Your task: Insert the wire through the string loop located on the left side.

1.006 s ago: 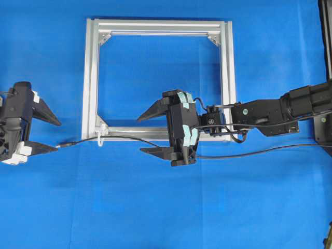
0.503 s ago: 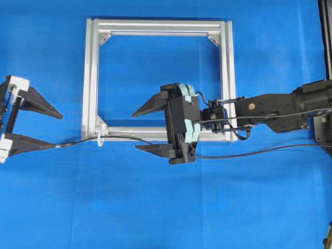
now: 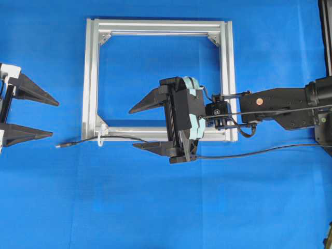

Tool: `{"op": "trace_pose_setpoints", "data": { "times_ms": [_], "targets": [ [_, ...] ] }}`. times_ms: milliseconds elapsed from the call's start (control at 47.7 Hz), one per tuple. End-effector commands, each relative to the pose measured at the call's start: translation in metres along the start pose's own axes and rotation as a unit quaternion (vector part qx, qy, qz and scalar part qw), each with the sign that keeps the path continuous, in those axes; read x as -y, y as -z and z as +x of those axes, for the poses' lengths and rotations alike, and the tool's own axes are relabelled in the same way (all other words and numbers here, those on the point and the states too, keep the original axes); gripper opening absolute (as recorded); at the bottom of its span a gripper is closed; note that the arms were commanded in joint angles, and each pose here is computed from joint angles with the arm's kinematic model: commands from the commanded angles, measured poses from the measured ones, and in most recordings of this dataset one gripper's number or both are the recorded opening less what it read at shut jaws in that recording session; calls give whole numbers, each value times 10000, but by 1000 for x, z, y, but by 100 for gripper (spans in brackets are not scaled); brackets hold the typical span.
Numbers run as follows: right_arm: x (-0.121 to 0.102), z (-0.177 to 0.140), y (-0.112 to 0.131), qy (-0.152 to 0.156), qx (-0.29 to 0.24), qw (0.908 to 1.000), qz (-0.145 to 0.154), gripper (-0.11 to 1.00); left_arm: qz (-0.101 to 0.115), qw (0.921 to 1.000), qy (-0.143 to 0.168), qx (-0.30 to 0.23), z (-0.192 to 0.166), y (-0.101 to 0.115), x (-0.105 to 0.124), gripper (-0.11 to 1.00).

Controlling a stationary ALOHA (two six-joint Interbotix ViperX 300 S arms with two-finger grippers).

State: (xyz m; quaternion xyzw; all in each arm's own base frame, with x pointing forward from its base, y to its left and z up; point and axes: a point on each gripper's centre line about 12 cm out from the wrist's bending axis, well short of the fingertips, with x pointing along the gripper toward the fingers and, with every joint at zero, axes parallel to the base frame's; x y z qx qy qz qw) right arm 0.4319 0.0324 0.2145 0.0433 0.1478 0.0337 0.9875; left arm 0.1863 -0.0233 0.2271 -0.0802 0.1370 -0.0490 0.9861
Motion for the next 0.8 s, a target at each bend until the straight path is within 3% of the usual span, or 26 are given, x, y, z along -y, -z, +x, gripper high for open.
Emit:
{"op": "trace_pose_setpoints", "data": {
  "times_ms": [0,775],
  "targets": [
    [-3,-4,-19,-34,243,9997,-4,90,17,9999,-2,133,1,-10,1,77],
    [-3,-5,-19,-32,251,9997,3,90,-1,9999,-72,106,1,-9,-2,77]
  ]
}}
